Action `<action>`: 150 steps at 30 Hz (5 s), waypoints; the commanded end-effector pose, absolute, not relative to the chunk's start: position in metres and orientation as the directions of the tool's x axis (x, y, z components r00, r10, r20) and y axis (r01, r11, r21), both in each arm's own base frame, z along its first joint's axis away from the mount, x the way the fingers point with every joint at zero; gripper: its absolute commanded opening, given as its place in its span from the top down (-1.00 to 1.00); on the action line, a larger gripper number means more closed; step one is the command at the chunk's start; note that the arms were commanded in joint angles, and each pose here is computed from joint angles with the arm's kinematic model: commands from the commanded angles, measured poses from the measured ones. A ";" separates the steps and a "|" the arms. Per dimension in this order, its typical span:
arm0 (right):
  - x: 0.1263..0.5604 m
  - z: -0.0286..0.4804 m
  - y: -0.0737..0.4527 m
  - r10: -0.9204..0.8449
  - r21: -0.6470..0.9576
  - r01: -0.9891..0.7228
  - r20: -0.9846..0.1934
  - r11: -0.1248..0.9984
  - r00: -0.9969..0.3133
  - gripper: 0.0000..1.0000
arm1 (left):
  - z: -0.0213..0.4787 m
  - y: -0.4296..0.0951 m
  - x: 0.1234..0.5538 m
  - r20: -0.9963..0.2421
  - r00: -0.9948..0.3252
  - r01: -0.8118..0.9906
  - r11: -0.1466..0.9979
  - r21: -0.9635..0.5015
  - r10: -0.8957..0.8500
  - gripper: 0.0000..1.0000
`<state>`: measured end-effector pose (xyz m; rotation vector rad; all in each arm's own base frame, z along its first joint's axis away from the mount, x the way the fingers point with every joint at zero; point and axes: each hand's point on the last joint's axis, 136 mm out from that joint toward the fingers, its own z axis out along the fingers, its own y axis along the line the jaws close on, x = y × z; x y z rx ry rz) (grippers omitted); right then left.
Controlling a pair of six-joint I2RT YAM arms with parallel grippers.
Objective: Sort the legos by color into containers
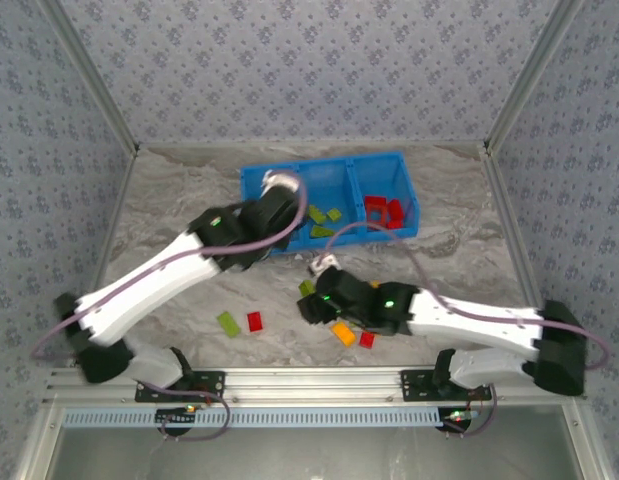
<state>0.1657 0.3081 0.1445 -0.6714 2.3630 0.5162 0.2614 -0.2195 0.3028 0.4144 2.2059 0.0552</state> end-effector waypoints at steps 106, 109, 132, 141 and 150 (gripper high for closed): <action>0.374 0.160 0.094 0.085 -0.043 0.131 -0.556 0.990 -0.826 0.50 | 0.271 -0.358 0.201 -0.675 -0.734 0.434 0.713 -0.551 -0.074 -0.02; 0.400 0.140 0.093 0.091 -0.081 0.154 -0.517 0.985 -0.851 0.50 | 0.273 -0.364 0.200 -0.683 -0.726 0.436 0.714 -0.548 -0.081 -0.02; 0.446 0.120 0.088 0.119 -0.109 0.193 -0.477 0.975 -0.871 -0.16 | 0.251 -0.364 0.196 -0.678 -0.734 0.401 0.772 -0.493 -0.052 -0.02; 0.390 0.241 0.097 0.110 -0.005 0.159 -0.701 0.987 -0.704 -0.10 | 0.214 -0.351 0.194 -0.585 -0.806 0.259 0.834 -0.487 -0.091 -0.08; 0.230 0.259 0.111 0.093 0.231 -0.134 -0.761 0.964 -0.642 -0.12 | 0.169 -0.391 0.194 -0.423 -0.893 0.101 0.846 -0.523 -0.154 -0.18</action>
